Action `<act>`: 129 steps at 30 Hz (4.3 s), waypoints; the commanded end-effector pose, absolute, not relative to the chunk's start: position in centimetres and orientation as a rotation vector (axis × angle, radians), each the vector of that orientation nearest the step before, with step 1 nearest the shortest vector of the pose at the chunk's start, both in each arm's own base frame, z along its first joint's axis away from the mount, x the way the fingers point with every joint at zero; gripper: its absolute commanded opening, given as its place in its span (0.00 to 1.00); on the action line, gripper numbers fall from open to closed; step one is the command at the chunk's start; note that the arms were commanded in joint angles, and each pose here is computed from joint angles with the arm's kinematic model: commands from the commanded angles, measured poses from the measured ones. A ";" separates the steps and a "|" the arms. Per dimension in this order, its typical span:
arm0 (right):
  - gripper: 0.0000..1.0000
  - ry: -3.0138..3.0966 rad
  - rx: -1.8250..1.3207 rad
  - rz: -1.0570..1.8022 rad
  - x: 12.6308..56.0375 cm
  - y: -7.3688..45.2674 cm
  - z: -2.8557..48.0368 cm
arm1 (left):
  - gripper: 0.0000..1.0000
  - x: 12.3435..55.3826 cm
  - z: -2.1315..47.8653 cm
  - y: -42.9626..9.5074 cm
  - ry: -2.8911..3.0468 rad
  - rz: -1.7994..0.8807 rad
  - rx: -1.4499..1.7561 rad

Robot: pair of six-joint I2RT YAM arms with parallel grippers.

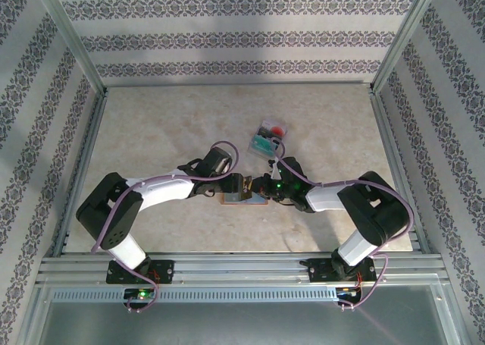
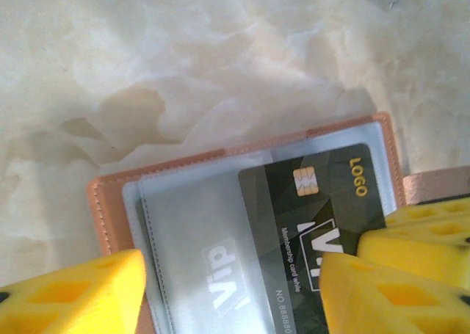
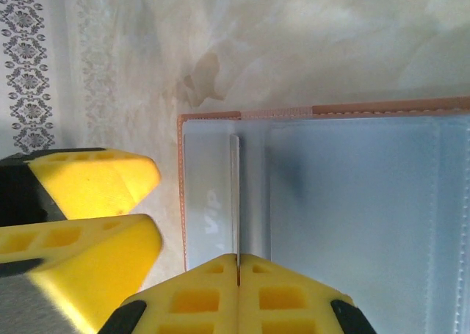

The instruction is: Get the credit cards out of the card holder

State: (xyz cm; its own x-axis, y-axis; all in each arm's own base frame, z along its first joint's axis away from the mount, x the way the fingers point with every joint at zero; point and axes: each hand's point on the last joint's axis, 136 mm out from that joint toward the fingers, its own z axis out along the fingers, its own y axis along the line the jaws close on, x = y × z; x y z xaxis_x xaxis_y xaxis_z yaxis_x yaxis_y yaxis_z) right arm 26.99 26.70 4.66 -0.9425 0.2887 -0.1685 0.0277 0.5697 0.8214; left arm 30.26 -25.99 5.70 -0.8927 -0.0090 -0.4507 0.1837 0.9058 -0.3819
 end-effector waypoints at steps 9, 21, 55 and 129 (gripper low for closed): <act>0.05 2.564 0.188 1.100 27.1 24.8 6.3 | 0.99 30.8 9.6 -24.2 2.524 -0.521 0.122; 0.05 2.567 0.024 0.791 27.8 21.9 10.7 | 0.99 30.4 12.9 -20.4 2.396 -0.391 0.080; 0.02 2.470 -0.555 0.336 36.6 19.0 19.2 | 0.99 28.8 16.7 -15.6 2.175 -0.390 -0.050; 0.25 2.502 -1.250 0.078 46.6 17.8 10.4 | 0.99 28.9 16.3 -13.6 2.216 -0.314 -0.118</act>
State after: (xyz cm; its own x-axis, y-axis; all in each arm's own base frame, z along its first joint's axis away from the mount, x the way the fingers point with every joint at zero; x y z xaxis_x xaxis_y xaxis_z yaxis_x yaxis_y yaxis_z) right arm 46.42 18.36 10.18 -0.5467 -0.7670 -0.3360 -0.7929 0.6031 -0.0865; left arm 28.77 -14.25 15.78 -0.6183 -0.1845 -0.7640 0.0474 0.9615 -0.2706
